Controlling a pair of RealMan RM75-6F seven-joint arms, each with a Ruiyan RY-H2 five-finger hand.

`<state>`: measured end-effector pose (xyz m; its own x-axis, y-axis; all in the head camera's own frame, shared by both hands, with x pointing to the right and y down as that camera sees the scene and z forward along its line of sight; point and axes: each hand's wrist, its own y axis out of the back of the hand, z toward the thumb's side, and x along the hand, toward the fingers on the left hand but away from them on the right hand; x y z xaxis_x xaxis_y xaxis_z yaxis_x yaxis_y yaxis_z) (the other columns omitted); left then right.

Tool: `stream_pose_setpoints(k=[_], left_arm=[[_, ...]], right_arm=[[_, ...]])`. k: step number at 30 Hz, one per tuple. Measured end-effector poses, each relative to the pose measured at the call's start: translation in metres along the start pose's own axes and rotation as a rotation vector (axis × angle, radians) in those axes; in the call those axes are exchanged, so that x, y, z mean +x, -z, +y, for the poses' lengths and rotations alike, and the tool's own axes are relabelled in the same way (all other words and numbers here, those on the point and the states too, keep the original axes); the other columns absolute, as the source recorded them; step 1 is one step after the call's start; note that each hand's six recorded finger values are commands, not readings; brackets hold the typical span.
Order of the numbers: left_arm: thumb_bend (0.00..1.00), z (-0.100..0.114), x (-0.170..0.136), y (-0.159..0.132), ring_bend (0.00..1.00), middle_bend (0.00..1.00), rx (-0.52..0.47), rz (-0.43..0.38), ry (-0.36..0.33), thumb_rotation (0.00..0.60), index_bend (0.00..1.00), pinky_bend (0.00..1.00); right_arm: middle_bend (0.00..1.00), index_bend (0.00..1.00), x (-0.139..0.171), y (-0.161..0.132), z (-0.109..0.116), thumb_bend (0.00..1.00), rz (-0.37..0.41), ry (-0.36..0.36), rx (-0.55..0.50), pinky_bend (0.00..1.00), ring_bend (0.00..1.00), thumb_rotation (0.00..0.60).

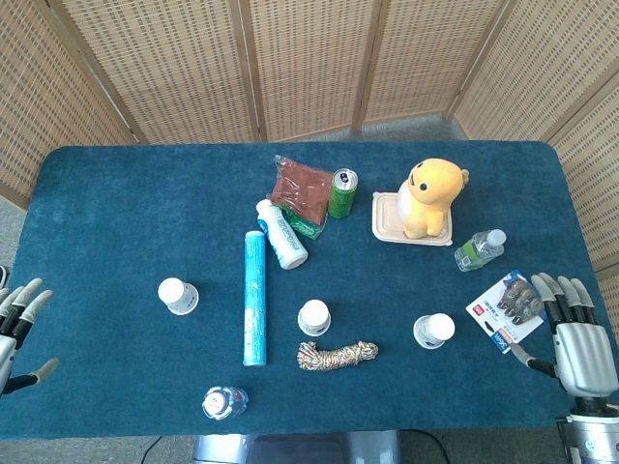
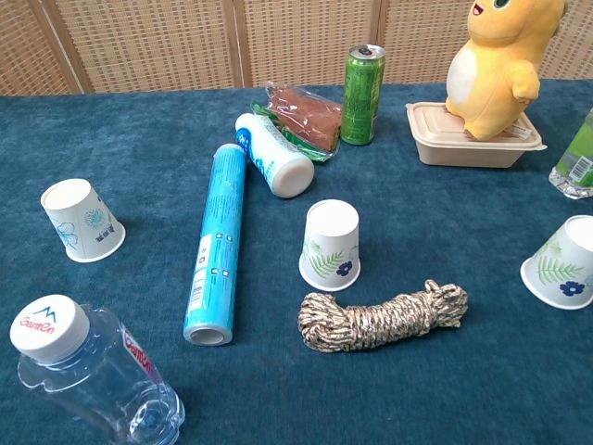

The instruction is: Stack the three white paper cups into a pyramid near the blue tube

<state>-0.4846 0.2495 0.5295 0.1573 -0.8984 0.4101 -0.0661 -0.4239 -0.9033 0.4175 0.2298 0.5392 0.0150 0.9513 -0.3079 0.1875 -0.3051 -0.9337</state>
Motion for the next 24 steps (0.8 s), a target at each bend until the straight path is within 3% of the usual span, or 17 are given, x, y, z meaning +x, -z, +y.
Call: stream_pose_setpoints(k=[9, 16, 24], left_arm=[[0.22, 0.005, 0.0, 0.003, 0.0, 0.0, -0.021, 0.014, -0.011, 0.6, 0.0, 0.0], [0.22, 0.009, 0.0, 0.008, 0.0, 0.0, -0.032, 0.028, -0.019, 0.6, 0.0, 0.0], [0.22, 0.01, 0.002, 0.013, 0.0, 0.0, -0.035, 0.041, -0.022, 0.6, 0.0, 0.0]], right_arm=[[0.0, 0.0, -0.003, -0.033, -0.013, 0.11, 0.109, -0.079, -0.051, 0.0, 0.0, 0.6], [0.0, 0.0, -0.026, -0.083, -0.03, 0.11, 0.25, -0.183, -0.06, 0.0, 0.0, 0.6], [0.0, 0.0, -0.058, -0.118, -0.045, 0.11, 0.31, -0.242, -0.034, 0.0, 0.0, 0.6]])
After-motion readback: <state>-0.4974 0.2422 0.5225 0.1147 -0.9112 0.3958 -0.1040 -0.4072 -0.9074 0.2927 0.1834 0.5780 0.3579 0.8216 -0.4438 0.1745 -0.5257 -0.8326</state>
